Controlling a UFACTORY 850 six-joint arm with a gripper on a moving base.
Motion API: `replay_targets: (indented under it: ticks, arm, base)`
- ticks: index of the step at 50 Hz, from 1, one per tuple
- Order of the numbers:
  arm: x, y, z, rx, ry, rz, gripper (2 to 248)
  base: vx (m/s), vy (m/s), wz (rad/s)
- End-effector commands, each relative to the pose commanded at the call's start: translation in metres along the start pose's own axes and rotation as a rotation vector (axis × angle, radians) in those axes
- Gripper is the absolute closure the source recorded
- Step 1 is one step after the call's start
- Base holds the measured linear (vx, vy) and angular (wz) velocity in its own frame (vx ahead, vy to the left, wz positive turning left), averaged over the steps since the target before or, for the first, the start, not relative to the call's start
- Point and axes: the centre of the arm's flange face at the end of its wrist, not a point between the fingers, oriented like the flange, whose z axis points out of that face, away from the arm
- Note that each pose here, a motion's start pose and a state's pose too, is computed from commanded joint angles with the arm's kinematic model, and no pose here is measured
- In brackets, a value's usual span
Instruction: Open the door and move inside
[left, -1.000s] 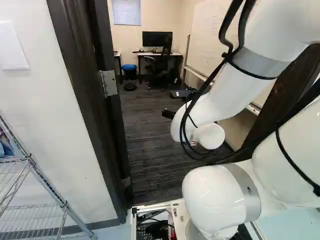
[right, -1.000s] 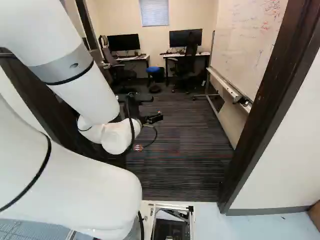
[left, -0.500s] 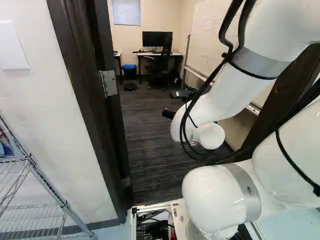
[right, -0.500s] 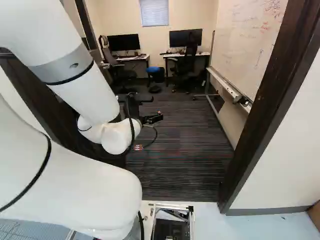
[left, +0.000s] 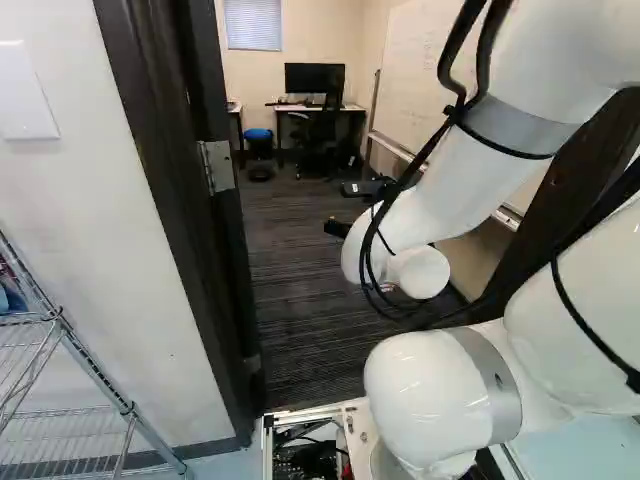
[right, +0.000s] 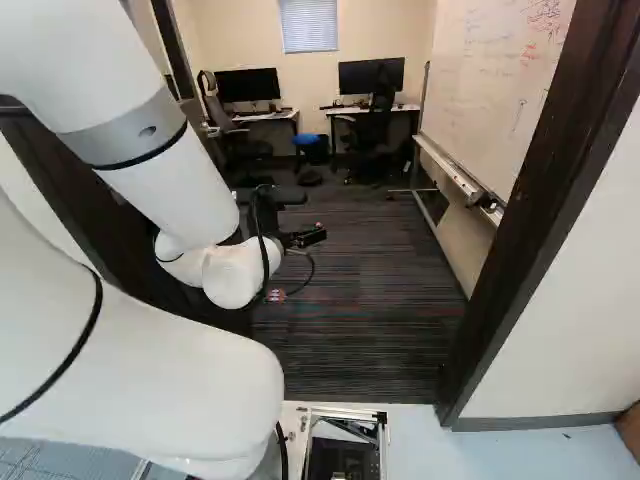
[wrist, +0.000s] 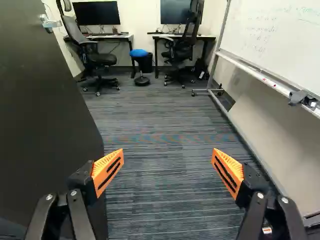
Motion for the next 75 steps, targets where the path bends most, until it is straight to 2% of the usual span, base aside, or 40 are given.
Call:
replay_targets:
  ticks: [6, 48, 75]
  arm:
    - [0.0, 0.0, 0.0, 0.0, 0.0, 0.0, 3]
    - [0.0, 0.0, 0.0, 0.0, 0.0, 0.0, 3]
    - [0.0, 0.0, 0.0, 0.0, 0.0, 0.0, 3]
  base:
    - [0.195, 0.004, 0.038]
    - [0.166, -0.105, 0.003]
    - [0.146, -0.021, -0.012]
